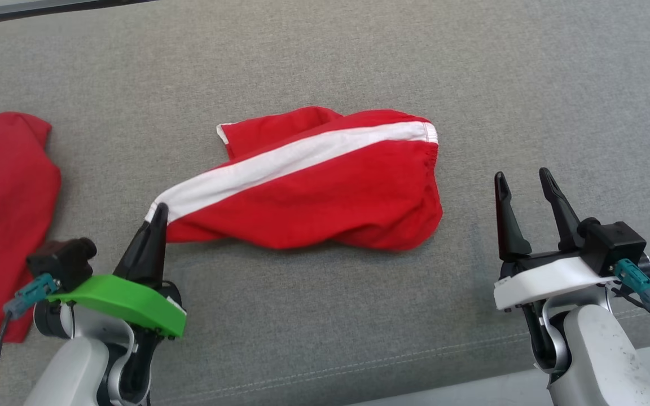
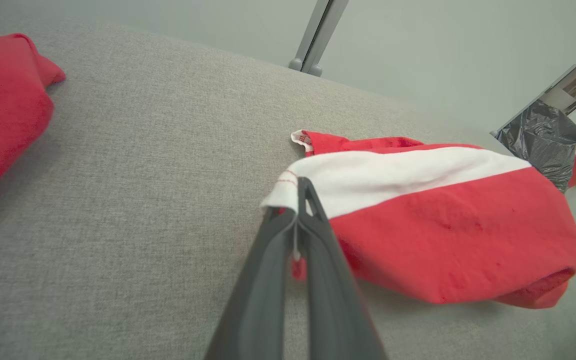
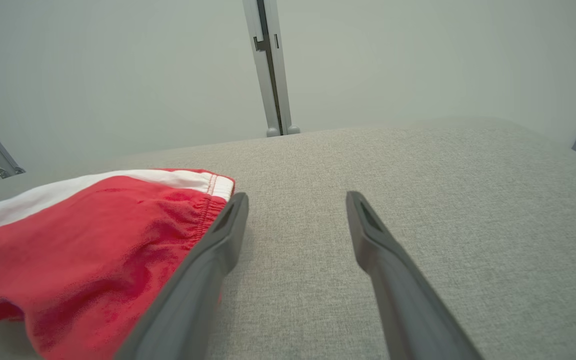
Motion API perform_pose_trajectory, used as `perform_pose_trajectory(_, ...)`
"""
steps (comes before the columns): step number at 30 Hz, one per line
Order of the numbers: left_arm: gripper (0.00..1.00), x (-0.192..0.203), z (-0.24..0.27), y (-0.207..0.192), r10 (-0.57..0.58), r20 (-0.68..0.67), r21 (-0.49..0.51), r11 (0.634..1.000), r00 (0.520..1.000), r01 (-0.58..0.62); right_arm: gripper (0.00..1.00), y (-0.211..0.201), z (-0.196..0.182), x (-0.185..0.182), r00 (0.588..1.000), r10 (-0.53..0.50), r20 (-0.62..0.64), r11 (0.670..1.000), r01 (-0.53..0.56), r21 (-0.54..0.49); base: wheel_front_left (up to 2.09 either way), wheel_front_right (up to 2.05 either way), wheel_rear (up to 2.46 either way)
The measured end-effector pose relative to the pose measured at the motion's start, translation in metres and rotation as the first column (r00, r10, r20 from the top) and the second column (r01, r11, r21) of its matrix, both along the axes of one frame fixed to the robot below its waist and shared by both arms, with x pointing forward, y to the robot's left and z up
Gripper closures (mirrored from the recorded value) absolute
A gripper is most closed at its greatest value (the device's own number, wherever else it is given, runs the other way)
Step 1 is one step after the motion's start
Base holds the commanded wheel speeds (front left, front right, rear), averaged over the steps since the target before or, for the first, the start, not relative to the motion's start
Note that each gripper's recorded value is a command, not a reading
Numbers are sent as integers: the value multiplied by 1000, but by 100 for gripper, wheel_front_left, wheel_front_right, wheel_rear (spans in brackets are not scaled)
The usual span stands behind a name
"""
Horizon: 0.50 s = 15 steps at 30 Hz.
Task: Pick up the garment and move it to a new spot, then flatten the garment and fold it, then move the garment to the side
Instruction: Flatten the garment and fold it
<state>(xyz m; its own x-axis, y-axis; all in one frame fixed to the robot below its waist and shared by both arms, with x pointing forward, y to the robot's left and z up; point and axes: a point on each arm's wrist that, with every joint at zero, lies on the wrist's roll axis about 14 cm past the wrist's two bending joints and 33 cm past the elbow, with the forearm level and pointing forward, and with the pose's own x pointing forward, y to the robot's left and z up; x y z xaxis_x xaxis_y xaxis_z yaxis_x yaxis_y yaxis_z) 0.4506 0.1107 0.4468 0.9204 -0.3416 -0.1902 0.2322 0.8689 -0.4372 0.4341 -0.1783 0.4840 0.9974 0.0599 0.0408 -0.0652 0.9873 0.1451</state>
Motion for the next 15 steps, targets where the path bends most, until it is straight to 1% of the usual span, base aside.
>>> perform_pose_trajectory(6,100,-27,-21,16,64,-111,-45,997,992,-69,0,10,-1,3,1000,28,-1,1000,-28,1,0,0,0)
perform_pose_trajectory(11,100,-34,-36,26,99,-147,-37,994,984,-106,0,11,0,0,1000,30,-1,1000,-30,3,0,0,0)
perform_pose_trajectory(12,100,-34,-37,26,108,-146,-51,992,983,-117,0,10,0,-1,1000,26,-1,1000,-26,5,0,0,0)
perform_pose_trajectory(14,100,-36,-42,23,98,-161,-51,993,982,-107,0,9,-1,-5,1000,21,-7,1000,-21,10,0,0,0)
perform_pose_trajectory(15,79,-35,-43,23,101,-163,-49,993,982,-110,0,8,-2,-6,1000,18,-9,1000,-18,11,0,0,0)
